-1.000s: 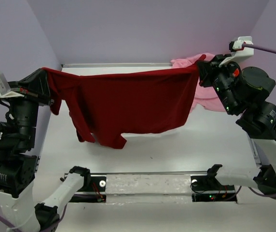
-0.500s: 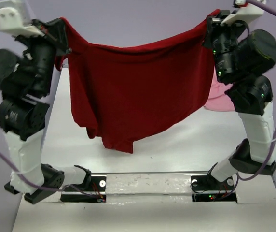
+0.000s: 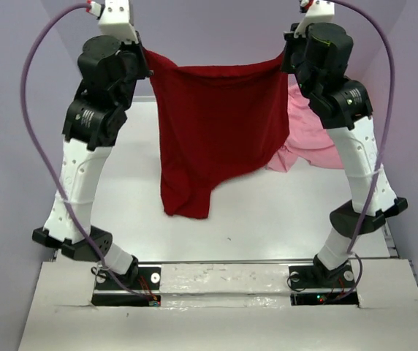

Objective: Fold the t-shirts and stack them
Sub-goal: Fold the tshirt

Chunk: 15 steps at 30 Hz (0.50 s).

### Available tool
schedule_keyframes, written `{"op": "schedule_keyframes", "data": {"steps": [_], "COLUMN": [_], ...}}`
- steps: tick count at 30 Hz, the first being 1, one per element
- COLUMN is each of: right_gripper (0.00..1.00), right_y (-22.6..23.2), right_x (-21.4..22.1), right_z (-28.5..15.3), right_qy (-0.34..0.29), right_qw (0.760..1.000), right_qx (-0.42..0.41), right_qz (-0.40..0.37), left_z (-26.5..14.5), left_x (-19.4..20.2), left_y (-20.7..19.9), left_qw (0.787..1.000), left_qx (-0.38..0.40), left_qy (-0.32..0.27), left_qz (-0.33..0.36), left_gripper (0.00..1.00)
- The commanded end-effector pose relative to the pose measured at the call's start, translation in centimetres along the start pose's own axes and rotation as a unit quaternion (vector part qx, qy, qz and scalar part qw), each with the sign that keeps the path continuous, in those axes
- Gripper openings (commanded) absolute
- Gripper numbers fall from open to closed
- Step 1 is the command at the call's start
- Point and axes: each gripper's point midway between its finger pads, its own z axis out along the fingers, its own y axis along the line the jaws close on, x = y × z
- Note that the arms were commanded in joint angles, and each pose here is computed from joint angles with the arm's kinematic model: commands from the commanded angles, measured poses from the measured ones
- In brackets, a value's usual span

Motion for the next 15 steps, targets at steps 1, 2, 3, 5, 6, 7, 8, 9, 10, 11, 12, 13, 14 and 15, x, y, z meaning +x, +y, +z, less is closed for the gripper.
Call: {"op": "schedule_keyframes", "data": {"steps": [1, 2, 3, 5, 6, 7, 8, 9, 10, 11, 12, 13, 14, 15], "right_gripper": [0.00, 0.00, 0.00, 0.00, 0.00, 0.00, 0.00, 0.00, 0.00, 0.00, 0.00, 0.00, 0.00, 0.00], "right_y": [-2.2, -2.0, -2.3, -2.2, -2.8, -3.0, -2.7, -2.7, -3.5, -2.6, -2.4, -2.5, -3.5, -3.1], "right_x": [-6.4, -6.3, -6.9, -7.0, -7.8, -8.0, -7.8, -8.0, -8.4, -8.5, -8.2, -8.2, -8.5, -8.7], "right_z": [-5.2, -5.6, -6.6, -7.8, -9.1, -9.9, -10.6, -11.4, -12.7, -13.8, -14.3, -15.0, -16.1, -17.0], "right_qy": [-0.083, -0.082, -0.090, -0.091, -0.101, -0.104, -0.100, -0.101, -0.106, -0.106, -0.102, -0.102, -0.107, -0.109], "right_qw": [0.995, 0.995, 0.994, 0.994, 0.993, 0.992, 0.993, 0.992, 0.991, 0.991, 0.992, 0.992, 0.991, 0.990], "right_qx": [-0.018, -0.021, -0.023, -0.024, -0.024, -0.024, -0.027, -0.030, -0.020, -0.037, -0.037, -0.036, -0.026, -0.037], "right_qz": [0.058, 0.059, 0.060, 0.059, 0.062, 0.064, 0.063, 0.065, 0.074, 0.076, 0.069, 0.069, 0.078, 0.079], "left_z": [-9.3, -10.0, -10.2, -12.0, -12.1, -12.8, -14.2, -14.9, -15.7, -16.2, -17.7, -18.4, -18.9, -19.9], "left_x": [-10.7, -10.8, -10.2, -10.4, -9.7, -9.9, -10.3, -10.5, -10.6, -10.7, -10.9, -10.9, -10.8, -10.7], "left_y": [2.7, 2.7, 2.5, 2.9, 3.0, 3.3, 3.7, 3.6, 3.5, 3.5, 3.9, 4.1, 4.4, 4.9], "left_qw": [0.987, 0.987, 0.989, 0.987, 0.988, 0.988, 0.986, 0.986, 0.985, 0.984, 0.981, 0.981, 0.980, 0.979], "left_qx": [-0.010, -0.007, -0.003, 0.002, -0.002, -0.001, 0.005, 0.018, 0.027, 0.034, 0.042, 0.045, 0.046, 0.046], "left_qy": [-0.155, -0.156, -0.146, -0.151, -0.145, -0.148, -0.154, -0.156, -0.157, -0.158, -0.164, -0.166, -0.168, -0.169], "left_qz": [-0.037, -0.041, -0.040, -0.047, -0.045, -0.049, -0.059, -0.063, -0.069, -0.070, -0.091, -0.095, -0.099, -0.104], "left_gripper": [0.00, 0.00, 0.00, 0.00, 0.00, 0.00, 0.00, 0.00, 0.00, 0.00, 0.00, 0.00, 0.00, 0.00]}}
